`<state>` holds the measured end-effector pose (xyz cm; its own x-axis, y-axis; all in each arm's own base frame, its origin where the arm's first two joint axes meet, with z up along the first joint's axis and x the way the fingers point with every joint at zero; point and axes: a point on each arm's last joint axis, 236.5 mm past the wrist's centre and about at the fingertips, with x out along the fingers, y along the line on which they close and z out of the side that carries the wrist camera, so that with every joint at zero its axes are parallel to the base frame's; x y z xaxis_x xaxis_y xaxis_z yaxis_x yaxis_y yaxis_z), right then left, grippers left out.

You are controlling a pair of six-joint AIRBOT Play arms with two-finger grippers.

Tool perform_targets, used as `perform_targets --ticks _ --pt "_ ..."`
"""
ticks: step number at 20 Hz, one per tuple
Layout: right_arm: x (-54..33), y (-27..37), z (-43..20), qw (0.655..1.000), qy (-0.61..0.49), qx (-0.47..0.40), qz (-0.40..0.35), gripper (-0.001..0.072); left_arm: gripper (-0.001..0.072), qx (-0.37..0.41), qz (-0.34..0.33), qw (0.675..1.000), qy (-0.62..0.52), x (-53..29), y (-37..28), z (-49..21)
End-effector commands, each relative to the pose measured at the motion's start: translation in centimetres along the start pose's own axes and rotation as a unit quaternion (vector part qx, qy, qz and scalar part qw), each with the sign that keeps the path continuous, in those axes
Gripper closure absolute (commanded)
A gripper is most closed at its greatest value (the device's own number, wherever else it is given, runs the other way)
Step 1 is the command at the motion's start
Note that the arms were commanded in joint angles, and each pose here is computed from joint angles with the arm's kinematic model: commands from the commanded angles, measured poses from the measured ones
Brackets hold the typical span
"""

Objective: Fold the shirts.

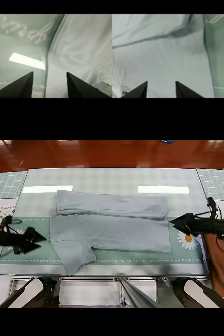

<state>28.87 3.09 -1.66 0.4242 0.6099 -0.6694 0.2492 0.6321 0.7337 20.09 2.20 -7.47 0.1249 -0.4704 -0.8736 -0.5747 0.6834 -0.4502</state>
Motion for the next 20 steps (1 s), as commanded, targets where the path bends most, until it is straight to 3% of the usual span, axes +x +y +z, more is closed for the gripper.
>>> perform_targets --ticks 1,7,12,13,14,15,17,20 --pt "0.1 1.2 -1.2 0.999 -0.029 -0.003 0.033 0.0298 0.0204 -0.027 -0.014 0.999 0.024 2.4 1.0 -3.0" --pt "0.1 1.3 -1.4 0.999 -0.026 -0.007 0.035 0.0298 0.0204 -0.023 -0.087 0.996 0.018 4.7 -2.5 -2.8" --pt "0.1 1.3 -1.3 0.999 -0.029 -0.009 0.034 0.0297 0.0205 -0.004 -0.072 0.996 0.052 7.7 -2.8 -3.9" --pt "0.0 1.1 -1.0 0.999 -0.035 -0.008 0.03 0.0298 0.0284 0.012 -0.078 0.995 0.061 8.0 -3.2 -4.2" --pt "0.0 0.9 -0.6 0.999 -0.042 -0.008 0.026 0.0297 0.0625 0.03 -0.084 0.994 0.066 8.2 -3.6 -4.3" --pt "-0.1 0.2 -0.3 0.999 -0.047 -0.013 0.009 0.0298 0.0688 0.037 -0.088 0.993 0.065 8.0 -3.8 -4.2" --pt "-0.7 -2.4 -0.3 0.998 -0.039 -0.006 -0.057 0.0297 0.0688 0.05 -0.095 0.992 0.068 7.4 -4.3 -4.0" --pt "-1.6 -7.6 -5.3 0.983 0.055 0.052 -0.167 0.0297 0.0688 0.058 -0.1 0.991 0.068 6.8 -4.9 -3.6"
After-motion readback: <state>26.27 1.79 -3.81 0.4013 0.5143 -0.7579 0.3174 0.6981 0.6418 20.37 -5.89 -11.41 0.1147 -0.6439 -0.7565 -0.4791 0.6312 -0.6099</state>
